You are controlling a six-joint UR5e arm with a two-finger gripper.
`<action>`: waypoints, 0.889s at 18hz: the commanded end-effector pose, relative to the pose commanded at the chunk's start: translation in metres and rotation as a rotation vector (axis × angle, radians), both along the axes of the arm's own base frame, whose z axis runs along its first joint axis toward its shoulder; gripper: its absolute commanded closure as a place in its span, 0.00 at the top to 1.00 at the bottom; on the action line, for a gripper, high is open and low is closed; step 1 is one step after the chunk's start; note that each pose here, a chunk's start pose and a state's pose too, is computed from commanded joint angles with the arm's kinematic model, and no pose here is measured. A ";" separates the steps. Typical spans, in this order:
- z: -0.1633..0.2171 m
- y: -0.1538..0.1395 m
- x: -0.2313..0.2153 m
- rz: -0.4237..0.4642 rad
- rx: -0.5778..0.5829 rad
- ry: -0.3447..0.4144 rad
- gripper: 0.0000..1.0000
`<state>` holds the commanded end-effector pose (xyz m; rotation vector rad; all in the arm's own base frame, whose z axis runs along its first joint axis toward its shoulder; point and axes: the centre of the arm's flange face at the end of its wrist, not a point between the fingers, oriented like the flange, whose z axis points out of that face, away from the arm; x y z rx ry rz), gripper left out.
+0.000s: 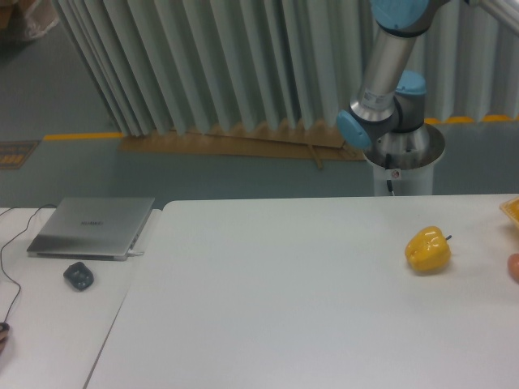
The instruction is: Place the red pepper on the table
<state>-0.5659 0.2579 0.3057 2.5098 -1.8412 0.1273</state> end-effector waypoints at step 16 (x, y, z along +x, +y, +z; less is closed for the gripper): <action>0.031 0.002 0.010 0.007 0.005 -0.018 0.44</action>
